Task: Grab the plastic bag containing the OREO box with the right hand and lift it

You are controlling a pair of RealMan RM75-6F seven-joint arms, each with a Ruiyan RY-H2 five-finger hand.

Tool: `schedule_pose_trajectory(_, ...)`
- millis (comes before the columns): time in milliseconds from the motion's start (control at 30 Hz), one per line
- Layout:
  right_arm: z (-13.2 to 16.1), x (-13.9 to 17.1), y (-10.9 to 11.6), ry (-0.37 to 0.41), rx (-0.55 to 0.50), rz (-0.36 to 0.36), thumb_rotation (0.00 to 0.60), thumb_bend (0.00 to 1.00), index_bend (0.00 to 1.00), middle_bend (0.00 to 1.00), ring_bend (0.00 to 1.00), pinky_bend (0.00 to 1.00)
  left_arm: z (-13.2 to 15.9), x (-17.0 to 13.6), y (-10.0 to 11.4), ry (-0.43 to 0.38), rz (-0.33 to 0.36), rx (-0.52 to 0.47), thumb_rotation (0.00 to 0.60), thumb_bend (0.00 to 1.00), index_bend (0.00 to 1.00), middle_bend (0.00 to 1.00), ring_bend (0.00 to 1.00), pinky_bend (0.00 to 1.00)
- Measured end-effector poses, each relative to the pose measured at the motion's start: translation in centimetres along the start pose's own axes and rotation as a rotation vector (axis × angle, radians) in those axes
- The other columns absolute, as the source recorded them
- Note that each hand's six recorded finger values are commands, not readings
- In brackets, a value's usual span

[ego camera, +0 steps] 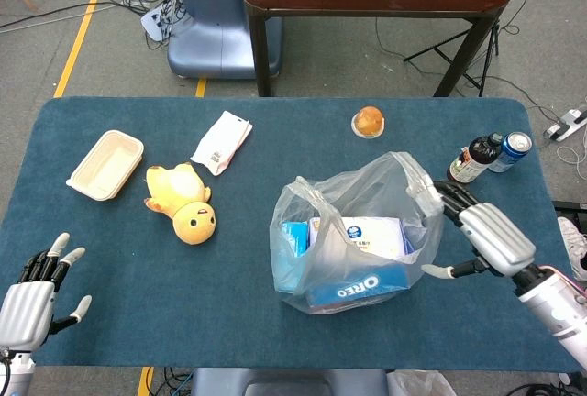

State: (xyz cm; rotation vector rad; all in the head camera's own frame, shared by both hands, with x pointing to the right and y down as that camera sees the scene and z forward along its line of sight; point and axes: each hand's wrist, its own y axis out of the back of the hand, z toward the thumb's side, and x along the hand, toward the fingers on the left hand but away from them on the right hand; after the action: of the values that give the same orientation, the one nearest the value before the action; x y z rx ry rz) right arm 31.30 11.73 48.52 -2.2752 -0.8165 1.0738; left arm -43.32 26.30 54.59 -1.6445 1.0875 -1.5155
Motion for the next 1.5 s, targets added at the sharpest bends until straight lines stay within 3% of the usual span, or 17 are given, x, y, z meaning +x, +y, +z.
schedule_pose_trajectory(300, 3.3, -2.0, -1.8, 0.142, -0.116, 0.111, 0.528, 0.0, 0.04, 0.19, 0.04, 0.06, -0.6, -0.6, 0.3, 0.023, 0.006, 0.001, 0.6, 0.27, 0.19, 0.04, 0.09, 0.09)
schedule_pose_trajectory(600, 3.8, -3.2, -3.5, 0.246, -0.263, 0.164, 0.546, 0.0, 0.05, 0.21, 0.04, 0.06, -0.6, -0.7, 0.3, 0.022, 0.006, 0.003, 0.6, 0.27, 0.19, 0.04, 0.09, 0.09)
schedule_pose_trajectory(867, 4.9, -4.3, -4.8, 0.304, -0.343, 0.207, 0.548, 0.0, 0.05, 0.21, 0.04, 0.06, -0.5, -0.8, 0.5, 0.021, 0.01, 0.007, 0.6, 0.27, 0.2, 0.04, 0.09, 0.09)
schedule_pose_trajectory(1500, 9.4, -7.0, -6.6, 0.413, -0.645, 0.31, 0.55, 0.0, 0.05, 0.22, 0.04, 0.06, -0.8, -0.9, 0.8, 0.03, 0.015, 0.013, 0.6, 0.27, 0.2, 0.04, 0.09, 0.09)
